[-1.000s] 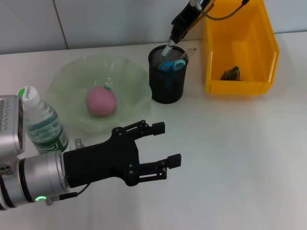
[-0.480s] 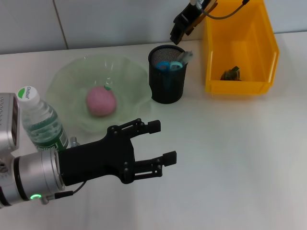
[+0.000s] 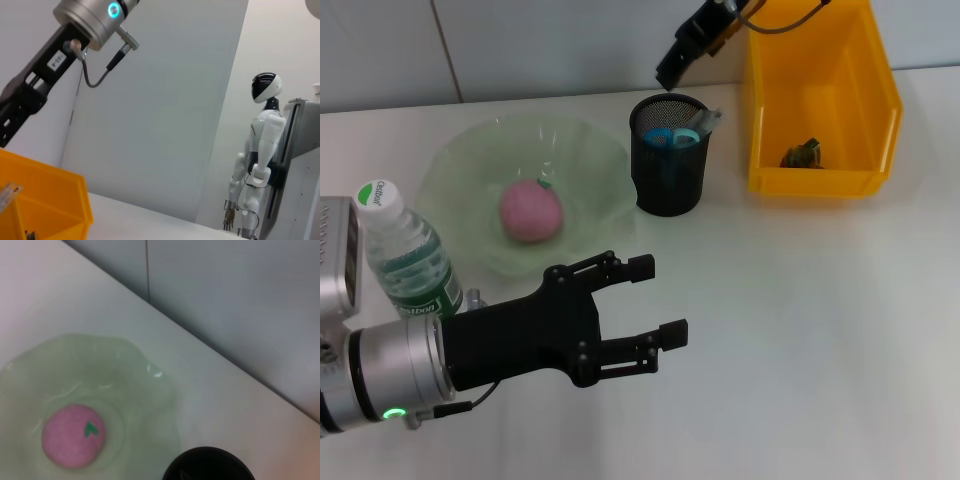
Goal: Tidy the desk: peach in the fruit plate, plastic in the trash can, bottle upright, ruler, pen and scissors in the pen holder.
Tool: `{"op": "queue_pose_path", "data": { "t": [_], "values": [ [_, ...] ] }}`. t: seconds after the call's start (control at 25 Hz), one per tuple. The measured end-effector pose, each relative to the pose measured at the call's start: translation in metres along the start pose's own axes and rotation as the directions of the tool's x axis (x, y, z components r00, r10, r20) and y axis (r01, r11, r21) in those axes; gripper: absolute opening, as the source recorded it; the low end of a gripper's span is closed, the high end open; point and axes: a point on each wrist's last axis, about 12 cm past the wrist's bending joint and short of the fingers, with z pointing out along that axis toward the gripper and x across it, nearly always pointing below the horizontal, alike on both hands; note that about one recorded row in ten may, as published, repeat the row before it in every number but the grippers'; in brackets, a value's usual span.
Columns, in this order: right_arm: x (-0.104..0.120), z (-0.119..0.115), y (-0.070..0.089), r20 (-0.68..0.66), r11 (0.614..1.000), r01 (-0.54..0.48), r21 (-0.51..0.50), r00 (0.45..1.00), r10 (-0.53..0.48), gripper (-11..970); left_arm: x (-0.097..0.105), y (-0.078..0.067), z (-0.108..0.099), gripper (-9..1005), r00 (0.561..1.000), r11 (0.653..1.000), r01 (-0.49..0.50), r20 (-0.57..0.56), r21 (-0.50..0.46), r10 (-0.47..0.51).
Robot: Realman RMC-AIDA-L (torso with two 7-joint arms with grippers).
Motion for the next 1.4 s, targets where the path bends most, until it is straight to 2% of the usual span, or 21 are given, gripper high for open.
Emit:
{"op": "queue_pose_path", "data": {
  "t": [0.04,0.12,0.2,0.24,0.28,0.44,0.6,0.64,0.76,0.8,0.84,0.88,1.0,1.04,1.12,1.2,1.24,1.28,1.4],
  "values": [
    [0.005,-0.006,0.000,0.055,1.000,-0.003,-0.011,0.998,0.004,732,0.001,0.000,0.000,831,1.000,1.000,0.002,-0.005,0.002,-0.002],
    [0.010,-0.009,0.001,0.096,1.000,-0.003,-0.025,0.995,0.006,741,0.002,-0.001,0.000,831,1.000,1.000,0.001,-0.011,0.004,-0.001],
    [0.022,-0.022,0.003,0.219,0.998,0.013,-0.057,0.976,-0.001,751,0.004,-0.001,-0.001,832,1.000,1.000,0.001,-0.025,0.006,-0.001],
    [0.037,-0.035,0.006,0.346,0.994,0.041,-0.101,0.938,-0.003,756,0.004,-0.002,-0.002,832,1.000,1.000,0.003,-0.029,0.006,-0.003],
    [0.037,-0.035,0.006,0.346,0.994,0.041,-0.101,0.938,-0.003,760,0.005,-0.002,-0.002,832,0.999,1.000,0.003,-0.033,0.006,-0.003],
    [0.082,-0.050,0.008,0.551,0.971,0.100,-0.219,0.834,0.038,770,0.006,-0.001,-0.006,832,0.999,1.000,0.000,-0.041,0.001,0.001],
    [0.135,-0.049,0.006,0.694,0.934,0.159,-0.320,0.710,0.117,770,0.004,0.001,-0.015,832,0.999,1.000,-0.008,-0.046,-0.006,0.008],
    [0.161,-0.045,0.006,0.735,0.915,0.184,-0.360,0.660,0.156,770,0.004,0.001,-0.018,832,0.999,1.000,-0.013,-0.048,-0.010,0.013],
    [0.197,-0.038,0.006,0.773,0.884,0.222,-0.412,0.598,0.210,770,0.004,0.002,-0.021,832,0.998,1.000,-0.019,-0.053,-0.012,0.019],
    [0.197,-0.038,0.006,0.773,0.884,0.222,-0.412,0.598,0.210,770,0.004,0.002,-0.021,832,0.998,1.000,-0.019,-0.053,-0.012,0.019],
    [0.227,-0.032,0.006,0.804,0.864,0.252,-0.437,0.541,0.249,770,0.005,0.002,-0.023,832,0.997,1.000,-0.023,-0.067,-0.010,0.023],
    [0.227,-0.032,0.006,0.804,0.864,0.252,-0.437,0.541,0.249,770,0.006,0.002,-0.024,832,0.997,1.000,-0.023,-0.071,-0.010,0.022],
    [0.266,-0.019,0.007,0.818,0.839,0.267,-0.474,0.487,0.307,770,0.008,0.002,-0.025,832,0.997,1.000,-0.022,-0.080,-0.012,0.021],
    [0.285,-0.011,0.009,0.808,0.819,0.271,-0.506,0.481,0.340,770,0.010,0.002,-0.027,832,0.996,1.000,-0.016,-0.090,-0.015,0.015],
    [0.294,-0.006,0.010,0.795,0.808,0.267,-0.526,0.491,0.355,770,0.011,0.002,-0.028,832,0.996,1.000,-0.010,-0.093,-0.019,0.008],
    [0.308,0.002,0.011,0.769,0.796,0.252,-0.550,0.524,0.366,770,0.012,0.003,-0.029,832,0.996,1.000,-0.005,-0.094,-0.022,0.003],
    [0.319,0.011,0.015,0.742,0.792,0.233,-0.564,0.564,0.362,770,0.013,0.003,-0.031,832,0.995,1.000,0.000,-0.096,-0.026,-0.003],
    [0.319,0.011,0.015,0.742,0.792,0.233,-0.564,0.564,0.362,770,0.013,0.003,-0.032,832,0.995,1.000,0.002,-0.097,-0.026,-0.004],
    [0.329,0.022,0.020,0.699,0.790,0.220,-0.573,0.634,0.331,770,0.013,0.003,-0.034,832,0.995,1.000,0.006,-0.100,-0.026,-0.009]
  ]
}}
